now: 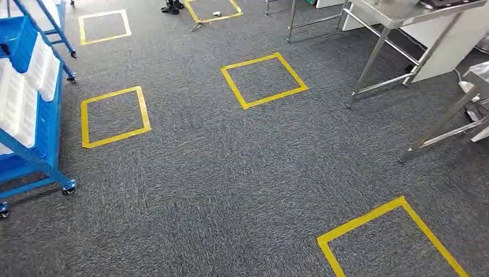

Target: Take the parts from the cabinet and place them on the table.

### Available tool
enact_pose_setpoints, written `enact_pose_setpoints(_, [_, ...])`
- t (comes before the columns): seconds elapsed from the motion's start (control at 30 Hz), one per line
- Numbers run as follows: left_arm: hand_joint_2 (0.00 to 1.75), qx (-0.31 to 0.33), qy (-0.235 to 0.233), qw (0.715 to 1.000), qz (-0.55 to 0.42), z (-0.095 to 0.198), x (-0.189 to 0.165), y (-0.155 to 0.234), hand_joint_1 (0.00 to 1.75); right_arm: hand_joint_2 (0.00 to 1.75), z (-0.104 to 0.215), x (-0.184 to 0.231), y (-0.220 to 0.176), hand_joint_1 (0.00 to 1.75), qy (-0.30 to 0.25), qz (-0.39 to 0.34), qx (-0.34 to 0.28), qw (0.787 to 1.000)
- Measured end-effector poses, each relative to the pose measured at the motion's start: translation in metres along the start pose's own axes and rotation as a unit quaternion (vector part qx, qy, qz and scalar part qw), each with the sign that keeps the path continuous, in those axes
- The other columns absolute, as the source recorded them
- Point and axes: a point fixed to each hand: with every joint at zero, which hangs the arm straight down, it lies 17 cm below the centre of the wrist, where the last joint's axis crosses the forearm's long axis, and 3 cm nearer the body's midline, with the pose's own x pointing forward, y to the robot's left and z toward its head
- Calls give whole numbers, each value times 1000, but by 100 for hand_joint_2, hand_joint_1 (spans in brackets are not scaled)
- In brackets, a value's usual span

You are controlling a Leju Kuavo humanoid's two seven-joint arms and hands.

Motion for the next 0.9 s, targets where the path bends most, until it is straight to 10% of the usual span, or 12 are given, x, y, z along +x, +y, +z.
enact_pose_setpoints(0.9, [0,26,4,1000,-17,3,-14,14,0,0,3,8,16,0,-10,-24,12,1000])
